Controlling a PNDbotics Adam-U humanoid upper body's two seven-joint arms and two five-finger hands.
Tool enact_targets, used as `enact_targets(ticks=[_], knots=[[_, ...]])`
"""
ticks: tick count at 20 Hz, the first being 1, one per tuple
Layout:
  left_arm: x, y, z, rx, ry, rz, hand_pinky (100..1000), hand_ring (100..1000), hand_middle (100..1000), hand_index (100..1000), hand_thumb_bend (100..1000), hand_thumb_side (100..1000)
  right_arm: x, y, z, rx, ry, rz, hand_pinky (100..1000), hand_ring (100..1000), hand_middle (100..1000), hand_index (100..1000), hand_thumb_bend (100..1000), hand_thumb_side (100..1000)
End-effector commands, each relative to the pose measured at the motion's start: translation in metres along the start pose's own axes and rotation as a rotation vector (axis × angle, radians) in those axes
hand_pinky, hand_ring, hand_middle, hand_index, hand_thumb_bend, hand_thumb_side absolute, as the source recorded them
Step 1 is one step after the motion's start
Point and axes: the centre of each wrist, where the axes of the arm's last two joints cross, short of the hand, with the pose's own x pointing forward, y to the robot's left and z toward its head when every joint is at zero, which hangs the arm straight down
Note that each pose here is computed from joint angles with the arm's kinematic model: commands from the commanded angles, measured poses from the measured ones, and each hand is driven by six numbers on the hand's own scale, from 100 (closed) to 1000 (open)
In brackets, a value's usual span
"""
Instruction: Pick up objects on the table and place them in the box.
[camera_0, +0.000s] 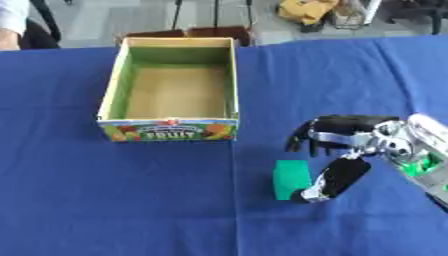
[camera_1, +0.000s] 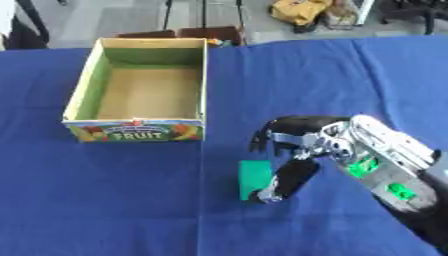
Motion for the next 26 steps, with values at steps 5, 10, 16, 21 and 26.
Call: enact_targets(ticks=[5,10,16,21,26], knots=[[0.005,-0.001,-0.006,-0.003,-0.029,0.011,813,925,872,993,100,1000,-0.002,0.003,-0.004,-0.022,0.037,0.029,536,617,715,814,521,463],[0.005,-0.001,-0.005,-0.001,-0.028,0.012,812,924,871,993,100,1000,-0.003,0.008,-0.010,-0.014,0.036,0.027,523,615,710,804,519,439],[0.005,-0.001,-0.005,-0.001,-0.026,0.014,812,924,871,992,100,1000,-0.010,0.010,-0.015,-0.028,0.043,0.016,492,587,679,777,471,386],[0.005,-0.001,-0.005,-0.001,-0.025,0.019,811,924,870,992,100,1000,-0.016,0.011,-0.018,-0.041,0.058,0.005,459,556,640,748,371,309],[0.005,-0.001,-0.005,-0.001,-0.024,0.022,811,924,871,992,100,1000,-0.017,0.010,-0.018,-0.071,0.060,-0.011,416,507,590,699,288,285]])
